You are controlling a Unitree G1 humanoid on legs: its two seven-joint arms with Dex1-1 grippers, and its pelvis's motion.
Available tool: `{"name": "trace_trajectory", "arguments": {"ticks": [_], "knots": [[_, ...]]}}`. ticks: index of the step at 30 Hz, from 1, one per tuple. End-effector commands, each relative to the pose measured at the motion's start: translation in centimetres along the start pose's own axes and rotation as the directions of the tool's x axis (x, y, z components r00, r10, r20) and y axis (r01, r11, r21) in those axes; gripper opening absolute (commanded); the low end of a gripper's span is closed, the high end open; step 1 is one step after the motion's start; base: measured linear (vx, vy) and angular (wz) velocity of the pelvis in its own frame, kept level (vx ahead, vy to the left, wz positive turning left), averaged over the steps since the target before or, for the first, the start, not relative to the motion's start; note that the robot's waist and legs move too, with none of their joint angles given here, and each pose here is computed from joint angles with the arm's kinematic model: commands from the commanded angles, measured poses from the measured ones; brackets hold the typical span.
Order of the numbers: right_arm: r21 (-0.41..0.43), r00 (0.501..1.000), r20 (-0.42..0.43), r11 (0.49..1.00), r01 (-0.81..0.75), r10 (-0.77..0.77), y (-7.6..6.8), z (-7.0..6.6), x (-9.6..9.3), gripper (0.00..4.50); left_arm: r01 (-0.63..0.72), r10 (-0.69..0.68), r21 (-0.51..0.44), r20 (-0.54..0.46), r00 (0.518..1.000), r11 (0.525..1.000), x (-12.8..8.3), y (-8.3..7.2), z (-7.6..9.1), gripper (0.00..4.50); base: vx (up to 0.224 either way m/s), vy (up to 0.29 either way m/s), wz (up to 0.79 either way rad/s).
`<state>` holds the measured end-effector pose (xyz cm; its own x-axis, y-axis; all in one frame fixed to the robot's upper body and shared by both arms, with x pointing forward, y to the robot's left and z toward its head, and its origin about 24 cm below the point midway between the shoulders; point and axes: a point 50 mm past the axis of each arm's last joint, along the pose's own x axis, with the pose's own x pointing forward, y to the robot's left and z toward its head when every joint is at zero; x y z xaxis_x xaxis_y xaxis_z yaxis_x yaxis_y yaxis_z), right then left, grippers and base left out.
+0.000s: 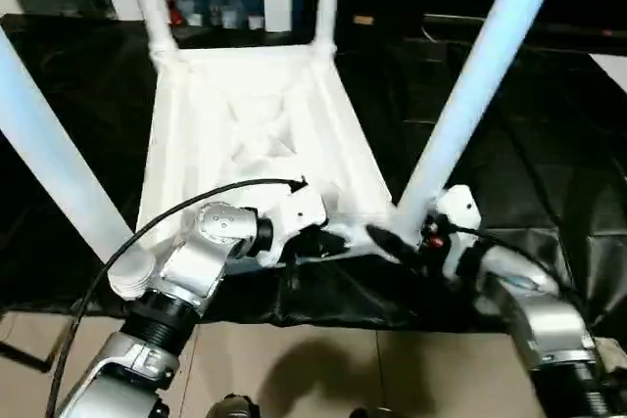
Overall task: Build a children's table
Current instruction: Rotate leg to tighten
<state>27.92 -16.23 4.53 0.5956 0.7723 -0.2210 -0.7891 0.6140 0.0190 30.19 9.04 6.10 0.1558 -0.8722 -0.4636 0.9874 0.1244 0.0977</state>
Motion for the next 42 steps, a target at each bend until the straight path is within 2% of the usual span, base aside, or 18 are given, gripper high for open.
{"name": "trace_trajectory", "arguments": {"ticks": [1,2,3,6,9,15,21,31,37,38,39,42], "knots": [[0.0,0.981,0.006,0.981,-0.193,0.193,2.3,0.4,1.5,3.77,0.107,-0.106,0.029,-0.023,0.994,0.994,1.6,-0.9,0.2,0.0,0.0,0.0,0.0],[0.002,0.976,0.002,0.976,-0.217,0.217,2.3,0.4,1.3,3.51,0.114,-0.113,0.032,-0.032,0.993,0.993,1.4,-0.8,0.2,0.0,0.0,0.0,0.0],[0.004,0.961,-0.011,0.961,-0.276,0.276,2.2,0.6,1.0,3.42,0.125,-0.123,0.036,-0.046,0.991,0.992,1.0,-0.5,0.1,0.0,0.0,0.0,0.0],[0.005,0.949,-0.029,0.949,-0.315,0.315,2.2,0.6,0.8,3.27,0.135,-0.133,0.044,-0.062,0.989,0.99,0.7,-0.2,0.0,0.0,0.0,0.0,0.0],[-0.017,0.92,-0.091,0.923,-0.384,0.381,1.8,0.5,0.5,2.96,0.146,-0.142,0.05,-0.08,0.987,0.988,0.1,0.5,0.0,0.0,0.0,0.0,0.0],[-0.022,0.912,-0.101,0.916,-0.401,0.397,1.6,0.9,0.5,2.56,0.14,-0.136,0.049,-0.073,0.988,0.989,0.0,0.9,0.1,0.0,0.0,0.0,0.0],[-0.016,0.899,-0.113,0.904,-0.428,0.423,1.9,0.6,0.5,2.07,0.144,-0.141,0.041,-0.073,0.987,0.989,-0.1,1.0,-0.1,0.0,0.0,0.0,0.0],[0.011,0.894,-0.11,0.9,-0.436,0.435,2.7,-0.1,0.7,1.95,0.117,-0.116,0.009,-0.057,0.992,0.993,0.1,1.1,-0.3,0.0,0.0,0.0,0.0],[0.027,0.927,-0.082,0.931,-0.365,0.366,2.8,-0.7,1.1,1.95,0.059,-0.06,-0.007,-0.036,0.998,0.998,0.2,1.1,-0.2,0.0,0.0,0.0,0.0],[0.03,0.94,-0.075,0.943,-0.332,0.333,2.7,-0.8,1.3,1.94,0.045,-0.045,-0.01,-0.033,0.998,0.999,0.2,1.2,-0.2,0.0,0.0,0.0,0.0],[0.029,0.977,-0.059,0.979,-0.204,0.205,2.3,-1.1,2.0,1.94,-0.001,0.001,-0.014,-0.028,1.0,1.0,0.2,1.4,0.0,0.0,0.0,0.0,0.0],[0.057,0.996,-0.045,0.995,-0.08,0.083,2.0,-1.4,2.6,1.93,-0.047,0.047,-0.025,-0.015,0.999,0.999,0.4,1.5,0.3,0.0,0.0,0.0,0.0]]}}
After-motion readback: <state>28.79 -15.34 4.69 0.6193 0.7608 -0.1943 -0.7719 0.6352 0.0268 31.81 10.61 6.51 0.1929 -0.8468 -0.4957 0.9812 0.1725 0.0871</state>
